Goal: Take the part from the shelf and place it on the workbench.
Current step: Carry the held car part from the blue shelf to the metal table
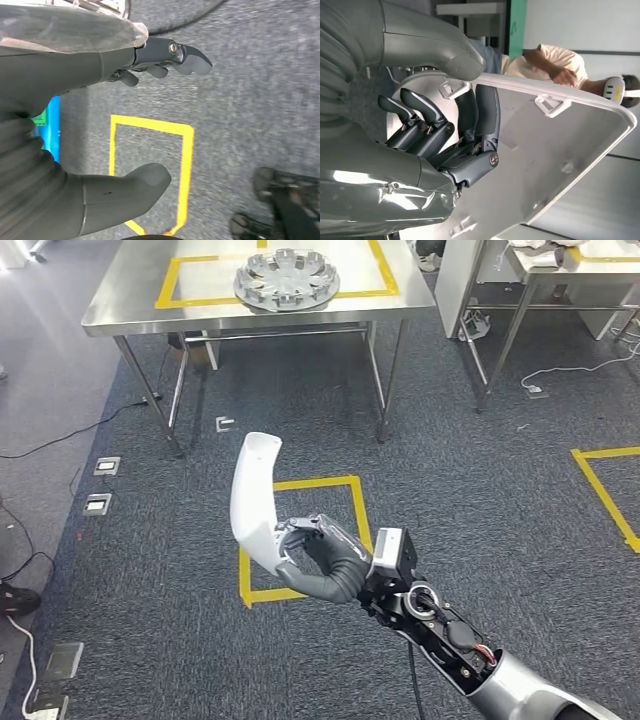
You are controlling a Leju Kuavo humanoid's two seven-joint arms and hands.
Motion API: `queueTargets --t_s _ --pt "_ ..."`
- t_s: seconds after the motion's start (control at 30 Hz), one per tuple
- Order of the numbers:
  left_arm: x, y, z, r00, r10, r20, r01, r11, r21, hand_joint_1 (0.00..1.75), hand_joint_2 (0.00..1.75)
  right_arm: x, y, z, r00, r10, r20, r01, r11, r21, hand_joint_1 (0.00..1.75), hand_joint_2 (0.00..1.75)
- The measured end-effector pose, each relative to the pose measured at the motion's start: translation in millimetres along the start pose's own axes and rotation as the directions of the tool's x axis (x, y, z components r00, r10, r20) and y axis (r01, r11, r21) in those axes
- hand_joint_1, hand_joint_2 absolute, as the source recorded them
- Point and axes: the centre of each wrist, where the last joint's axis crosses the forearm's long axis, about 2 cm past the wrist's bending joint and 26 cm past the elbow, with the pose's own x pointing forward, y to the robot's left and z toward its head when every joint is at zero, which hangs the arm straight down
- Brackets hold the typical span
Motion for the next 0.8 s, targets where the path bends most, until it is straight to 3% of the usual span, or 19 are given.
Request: queueTargets --t_s 0.8 --pt "2.7 0.9 -0.1 1.000 0.018 0.000 -0.018 1.000 -0.003 0.00 1.75 0.5 -2.7 -7.5 0.999 0.046 -0.002 -0.046 0.999 -0.019 1.75 1.75"
